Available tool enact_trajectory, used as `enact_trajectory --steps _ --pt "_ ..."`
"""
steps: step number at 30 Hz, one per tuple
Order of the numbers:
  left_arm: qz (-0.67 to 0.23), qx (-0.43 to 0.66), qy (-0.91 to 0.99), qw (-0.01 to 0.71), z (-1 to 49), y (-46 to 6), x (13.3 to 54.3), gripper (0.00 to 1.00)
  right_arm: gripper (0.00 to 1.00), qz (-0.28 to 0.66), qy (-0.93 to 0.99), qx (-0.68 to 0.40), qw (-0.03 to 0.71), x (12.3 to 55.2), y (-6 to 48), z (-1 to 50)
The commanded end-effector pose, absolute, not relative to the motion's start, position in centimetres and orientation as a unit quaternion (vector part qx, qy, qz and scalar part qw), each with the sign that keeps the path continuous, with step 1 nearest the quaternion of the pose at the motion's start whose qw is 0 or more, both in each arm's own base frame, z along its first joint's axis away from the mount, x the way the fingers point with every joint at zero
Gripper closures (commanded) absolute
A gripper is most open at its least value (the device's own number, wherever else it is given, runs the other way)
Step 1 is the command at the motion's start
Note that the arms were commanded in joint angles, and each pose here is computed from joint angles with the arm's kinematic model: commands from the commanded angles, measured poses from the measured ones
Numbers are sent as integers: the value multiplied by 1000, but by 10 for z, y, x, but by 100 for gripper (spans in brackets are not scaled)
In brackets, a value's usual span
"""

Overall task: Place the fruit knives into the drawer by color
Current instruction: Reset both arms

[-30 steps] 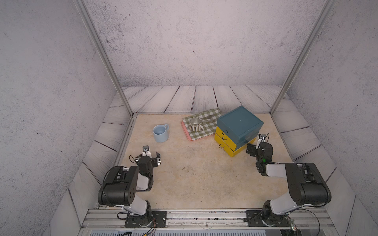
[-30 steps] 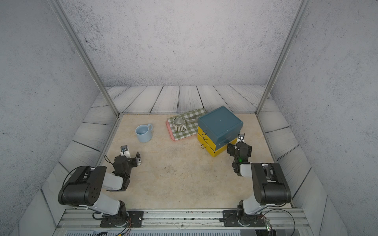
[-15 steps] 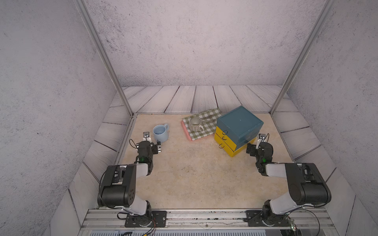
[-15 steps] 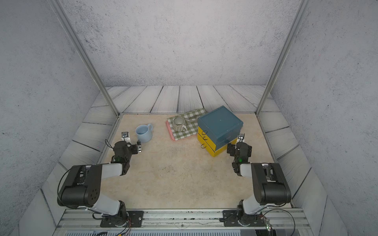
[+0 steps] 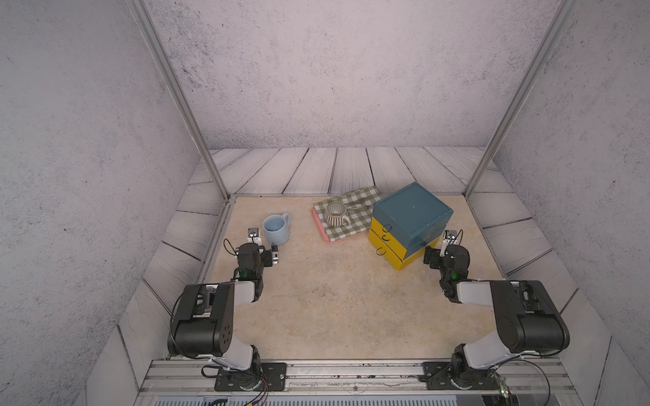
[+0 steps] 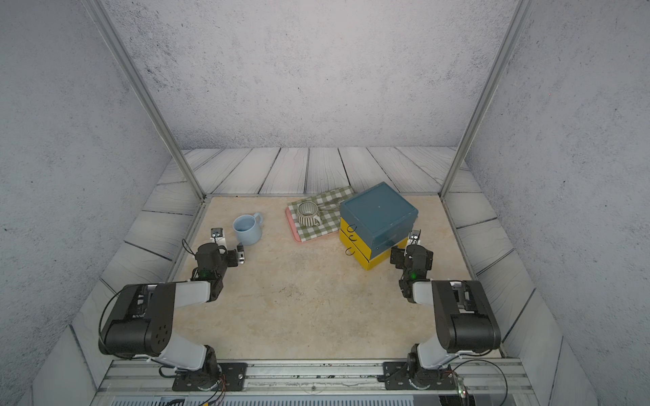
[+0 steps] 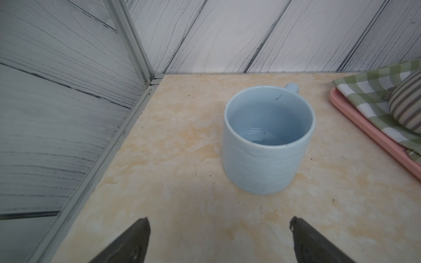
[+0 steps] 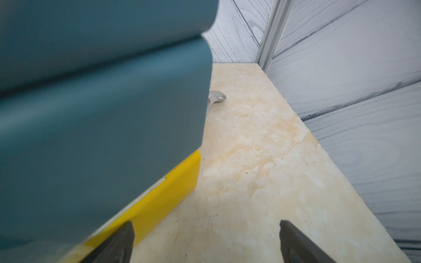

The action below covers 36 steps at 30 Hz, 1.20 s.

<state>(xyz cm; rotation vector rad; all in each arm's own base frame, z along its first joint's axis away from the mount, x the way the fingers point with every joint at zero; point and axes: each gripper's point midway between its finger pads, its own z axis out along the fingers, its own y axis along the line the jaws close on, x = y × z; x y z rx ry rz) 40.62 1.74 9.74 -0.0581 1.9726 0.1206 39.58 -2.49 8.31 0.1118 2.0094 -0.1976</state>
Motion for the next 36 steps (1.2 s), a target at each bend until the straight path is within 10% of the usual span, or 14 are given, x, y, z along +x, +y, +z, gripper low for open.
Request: enact_trajectory --steps 1,13,36 --pt "48 -20 834 550 97 18 407 1 1 -68 839 44 538 400 -19 88" --pt "86 -104 751 646 113 45 359 1 1 -68 839 44 538 400 -19 88" --pt "75 -51 829 552 99 29 405 1 1 -66 839 41 538 400 -18 88"
